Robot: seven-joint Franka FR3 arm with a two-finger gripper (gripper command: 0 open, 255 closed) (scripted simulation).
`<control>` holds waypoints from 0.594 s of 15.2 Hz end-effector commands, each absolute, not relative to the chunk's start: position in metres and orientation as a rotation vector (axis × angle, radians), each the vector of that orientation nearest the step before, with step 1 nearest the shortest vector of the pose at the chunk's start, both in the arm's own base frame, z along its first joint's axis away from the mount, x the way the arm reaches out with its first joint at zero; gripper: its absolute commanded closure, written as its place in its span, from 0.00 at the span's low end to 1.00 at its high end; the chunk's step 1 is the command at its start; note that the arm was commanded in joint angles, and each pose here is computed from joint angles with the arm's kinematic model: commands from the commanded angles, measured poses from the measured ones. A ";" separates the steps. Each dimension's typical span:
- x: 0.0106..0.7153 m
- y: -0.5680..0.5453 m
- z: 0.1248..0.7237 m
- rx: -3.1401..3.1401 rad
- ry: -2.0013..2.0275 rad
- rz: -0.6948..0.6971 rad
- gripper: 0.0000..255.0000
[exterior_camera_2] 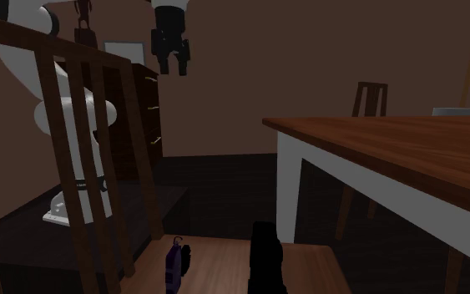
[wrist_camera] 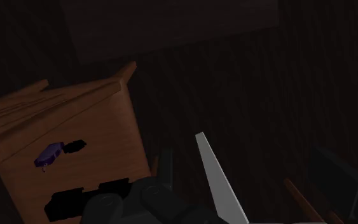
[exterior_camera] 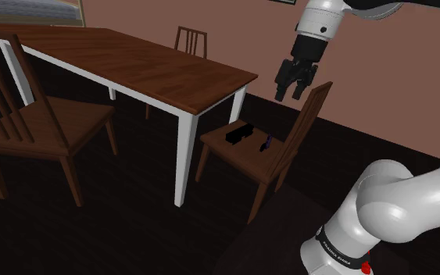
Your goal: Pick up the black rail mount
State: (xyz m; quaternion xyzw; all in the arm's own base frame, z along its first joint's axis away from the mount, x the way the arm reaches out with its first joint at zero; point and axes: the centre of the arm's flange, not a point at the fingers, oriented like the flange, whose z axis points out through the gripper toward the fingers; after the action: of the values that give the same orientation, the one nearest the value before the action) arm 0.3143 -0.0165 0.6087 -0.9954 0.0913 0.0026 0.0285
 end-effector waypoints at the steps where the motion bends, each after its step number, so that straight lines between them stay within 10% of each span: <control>1: 0.314 -0.016 0.609 -3.072 0.282 0.008 0.00; 9: 0.390 -0.037 0.542 -3.014 0.688 -0.010 0.00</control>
State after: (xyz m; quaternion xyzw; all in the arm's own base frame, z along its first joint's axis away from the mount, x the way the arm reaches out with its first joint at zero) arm 0.3781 -0.0331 0.5495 -0.9785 0.2049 -0.0014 0.0251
